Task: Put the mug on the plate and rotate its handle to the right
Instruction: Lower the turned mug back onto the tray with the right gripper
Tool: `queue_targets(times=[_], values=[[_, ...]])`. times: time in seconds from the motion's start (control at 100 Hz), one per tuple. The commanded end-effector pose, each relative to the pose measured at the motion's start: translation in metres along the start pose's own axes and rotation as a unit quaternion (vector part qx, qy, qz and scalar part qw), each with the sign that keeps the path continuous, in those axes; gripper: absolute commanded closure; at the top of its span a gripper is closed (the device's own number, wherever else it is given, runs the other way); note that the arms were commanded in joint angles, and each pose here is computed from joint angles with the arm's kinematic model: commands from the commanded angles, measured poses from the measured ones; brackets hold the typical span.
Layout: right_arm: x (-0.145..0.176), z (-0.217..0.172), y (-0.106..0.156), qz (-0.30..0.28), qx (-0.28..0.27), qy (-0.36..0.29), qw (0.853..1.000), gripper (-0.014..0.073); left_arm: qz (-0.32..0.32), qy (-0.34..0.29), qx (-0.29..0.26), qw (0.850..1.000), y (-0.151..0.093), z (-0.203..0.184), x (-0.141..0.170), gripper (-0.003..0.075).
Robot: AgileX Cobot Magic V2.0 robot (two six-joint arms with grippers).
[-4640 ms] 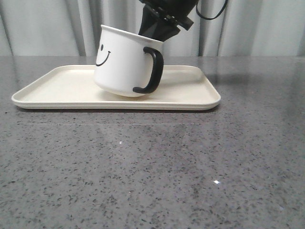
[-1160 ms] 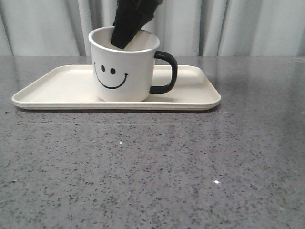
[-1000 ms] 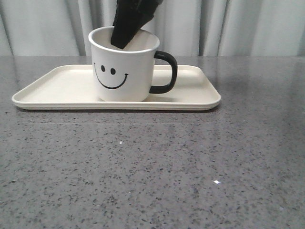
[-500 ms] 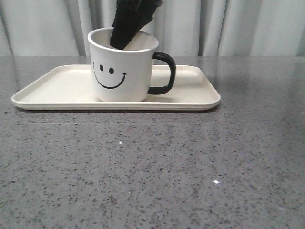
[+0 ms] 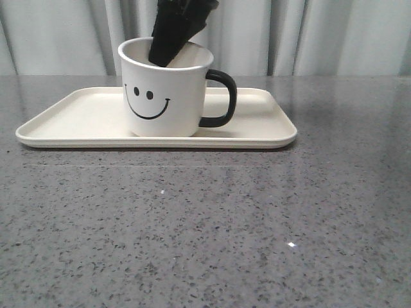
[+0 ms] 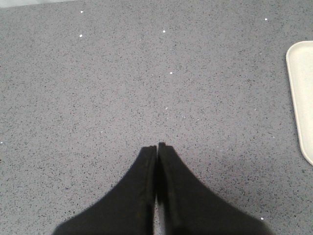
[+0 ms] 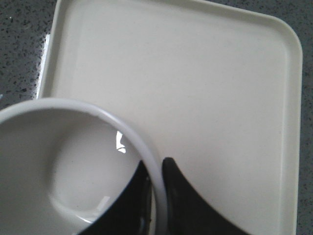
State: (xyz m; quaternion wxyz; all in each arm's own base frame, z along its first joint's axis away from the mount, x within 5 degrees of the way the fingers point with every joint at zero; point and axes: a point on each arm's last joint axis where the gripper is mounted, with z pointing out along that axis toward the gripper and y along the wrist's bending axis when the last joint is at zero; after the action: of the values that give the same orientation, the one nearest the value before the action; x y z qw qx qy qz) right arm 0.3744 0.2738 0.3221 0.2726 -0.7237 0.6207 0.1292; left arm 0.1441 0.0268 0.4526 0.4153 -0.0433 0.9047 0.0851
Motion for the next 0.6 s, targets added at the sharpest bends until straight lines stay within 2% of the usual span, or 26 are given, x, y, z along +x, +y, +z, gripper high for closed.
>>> queue_targets(times=[0.0,0.12,0.35,0.59], values=[[-0.0077,-0.0233,0.0098,-0.014,-0.021,0.002,1.000,0.0636,-0.007,-0.047,0.000,0.999,0.0009,-0.0083,-0.0083,0.0740],[-0.0077,-0.0233,0.0098,-0.013,-0.021,0.002,1.000,0.0624,-0.007,-0.047,0.000,0.999,0.0009,-0.0083,-0.0083,0.0740],[-0.0077,-0.0233,0.0098,-0.011,-0.021,0.002,1.000,0.0527,-0.007,-0.047,0.000,0.999,0.0009,-0.0083,-0.0083,0.0740],[-0.0077,-0.0233,0.0098,-0.011,-0.021,0.002,1.000,0.0523,-0.007,-0.047,0.000,0.999,0.0009,-0.0083,-0.0083,0.0740]])
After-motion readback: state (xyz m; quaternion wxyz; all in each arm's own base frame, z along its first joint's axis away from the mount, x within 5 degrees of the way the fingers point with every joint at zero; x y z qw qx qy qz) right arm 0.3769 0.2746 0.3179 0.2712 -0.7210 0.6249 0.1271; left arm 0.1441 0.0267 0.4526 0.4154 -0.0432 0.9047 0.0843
